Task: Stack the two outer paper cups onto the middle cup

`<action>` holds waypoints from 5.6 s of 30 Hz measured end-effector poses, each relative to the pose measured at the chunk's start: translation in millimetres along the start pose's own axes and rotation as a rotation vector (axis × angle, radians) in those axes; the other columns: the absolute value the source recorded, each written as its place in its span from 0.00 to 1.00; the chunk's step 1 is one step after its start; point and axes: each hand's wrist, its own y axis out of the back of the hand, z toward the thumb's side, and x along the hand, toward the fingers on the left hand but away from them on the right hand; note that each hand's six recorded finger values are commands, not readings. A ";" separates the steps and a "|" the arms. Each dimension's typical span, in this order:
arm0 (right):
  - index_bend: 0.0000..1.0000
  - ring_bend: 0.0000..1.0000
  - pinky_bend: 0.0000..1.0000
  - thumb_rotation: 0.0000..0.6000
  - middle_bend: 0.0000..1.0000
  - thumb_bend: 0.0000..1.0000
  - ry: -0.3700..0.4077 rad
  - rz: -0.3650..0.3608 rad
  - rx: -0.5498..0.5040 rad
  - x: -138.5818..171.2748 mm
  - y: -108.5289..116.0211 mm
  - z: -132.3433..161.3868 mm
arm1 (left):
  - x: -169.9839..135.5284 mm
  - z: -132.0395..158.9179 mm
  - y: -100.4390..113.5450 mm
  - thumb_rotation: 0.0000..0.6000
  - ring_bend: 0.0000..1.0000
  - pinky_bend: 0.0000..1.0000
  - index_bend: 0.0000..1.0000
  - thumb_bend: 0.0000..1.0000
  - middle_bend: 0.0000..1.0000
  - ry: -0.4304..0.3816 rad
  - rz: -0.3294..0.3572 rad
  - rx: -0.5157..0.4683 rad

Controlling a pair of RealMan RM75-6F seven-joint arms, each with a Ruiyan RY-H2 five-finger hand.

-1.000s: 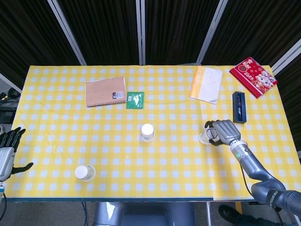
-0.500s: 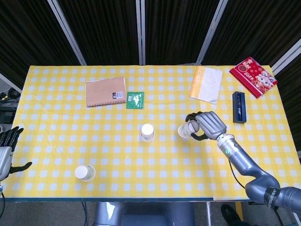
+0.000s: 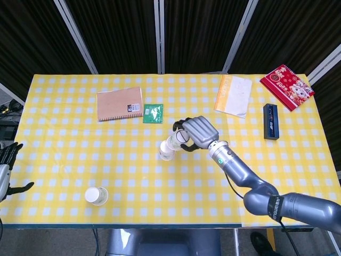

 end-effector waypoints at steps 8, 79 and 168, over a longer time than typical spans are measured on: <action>0.37 0.38 0.49 1.00 0.43 0.29 0.011 0.024 0.031 -11.1 -17.3 23.0 | 1.0 -4.1 1.8 1.00 0.00 0.00 0.00 0.00 0.00 0.008 0.000 -0.012; 0.03 0.00 0.00 1.00 0.00 0.00 -0.376 -0.256 0.269 248.6 0.6 -177.5 | -10.2 74.4 -24.6 1.00 0.00 0.00 0.00 0.00 0.00 -0.333 -0.069 0.141; 0.03 0.00 0.00 1.00 0.00 0.00 -0.486 -0.388 0.153 293.2 -26.1 -187.4 | 113.6 395.2 -14.7 1.00 0.42 0.53 0.36 0.37 0.32 -0.894 -0.040 0.459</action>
